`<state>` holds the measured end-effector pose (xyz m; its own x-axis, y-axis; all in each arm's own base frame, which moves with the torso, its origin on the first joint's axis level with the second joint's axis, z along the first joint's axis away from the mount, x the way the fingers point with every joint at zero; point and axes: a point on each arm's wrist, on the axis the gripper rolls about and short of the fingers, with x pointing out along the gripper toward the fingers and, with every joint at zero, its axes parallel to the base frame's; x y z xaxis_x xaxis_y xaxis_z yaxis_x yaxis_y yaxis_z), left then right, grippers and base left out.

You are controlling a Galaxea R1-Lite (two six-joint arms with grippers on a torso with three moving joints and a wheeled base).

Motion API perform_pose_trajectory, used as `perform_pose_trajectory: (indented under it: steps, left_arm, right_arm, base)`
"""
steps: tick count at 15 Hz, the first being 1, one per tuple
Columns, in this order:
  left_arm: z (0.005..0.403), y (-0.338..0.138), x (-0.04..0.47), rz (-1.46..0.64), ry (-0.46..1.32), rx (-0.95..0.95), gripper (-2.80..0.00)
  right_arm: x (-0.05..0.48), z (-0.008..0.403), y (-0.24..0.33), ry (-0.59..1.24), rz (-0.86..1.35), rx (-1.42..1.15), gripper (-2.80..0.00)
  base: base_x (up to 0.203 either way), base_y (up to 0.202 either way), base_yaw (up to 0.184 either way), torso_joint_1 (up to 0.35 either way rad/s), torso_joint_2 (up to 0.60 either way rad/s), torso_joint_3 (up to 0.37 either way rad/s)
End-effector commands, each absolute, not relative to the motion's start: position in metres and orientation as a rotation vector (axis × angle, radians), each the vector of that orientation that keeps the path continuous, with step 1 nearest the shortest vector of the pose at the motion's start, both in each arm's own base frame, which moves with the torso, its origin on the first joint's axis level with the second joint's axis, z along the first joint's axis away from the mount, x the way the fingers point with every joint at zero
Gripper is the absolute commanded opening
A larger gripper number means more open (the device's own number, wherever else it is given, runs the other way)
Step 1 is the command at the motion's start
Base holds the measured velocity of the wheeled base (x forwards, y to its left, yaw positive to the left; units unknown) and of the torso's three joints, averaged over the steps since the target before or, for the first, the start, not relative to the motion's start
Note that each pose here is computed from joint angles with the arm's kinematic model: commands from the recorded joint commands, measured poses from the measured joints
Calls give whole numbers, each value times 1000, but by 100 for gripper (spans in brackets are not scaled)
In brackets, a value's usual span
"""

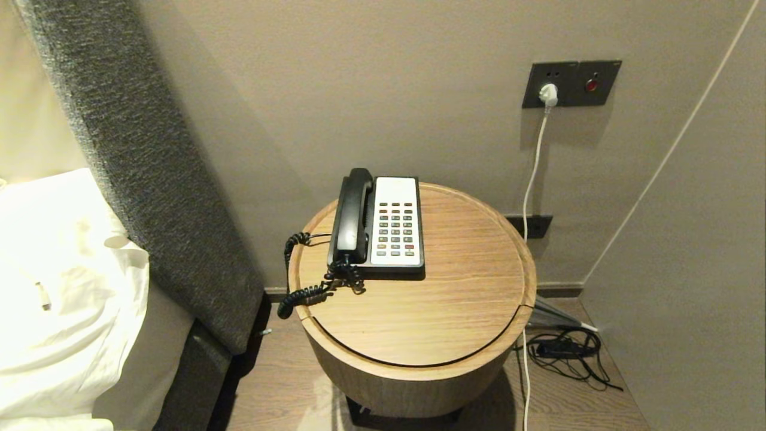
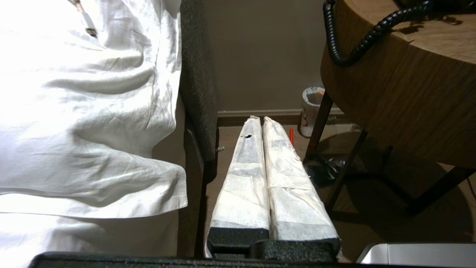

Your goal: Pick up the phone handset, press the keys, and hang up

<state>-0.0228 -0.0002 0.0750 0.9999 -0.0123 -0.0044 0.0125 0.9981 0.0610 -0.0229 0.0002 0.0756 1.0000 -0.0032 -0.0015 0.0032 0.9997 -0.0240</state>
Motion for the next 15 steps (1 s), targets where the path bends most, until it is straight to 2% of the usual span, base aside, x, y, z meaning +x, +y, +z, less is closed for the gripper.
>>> perform_pose_trajectory:
  steps: [1,11,15]
  left_arm:
    - [75,0,-23,-12,6,63,-280]
    - [75,0,-23,-12,6,64,-280]
    - [75,0,-23,-9,4,64,-280]
  right_arm:
    - [-23,76,0,-3,-3,-28,-280]
    - [-23,76,0,-5,-2,-29,-280]
    - [-23,75,0,-2,-3,-25,-280]
  base:
    - [0,0,0,2,4,203]
    - [0,0,0,2,2,199]
    - [0,0,0,1,1,48]
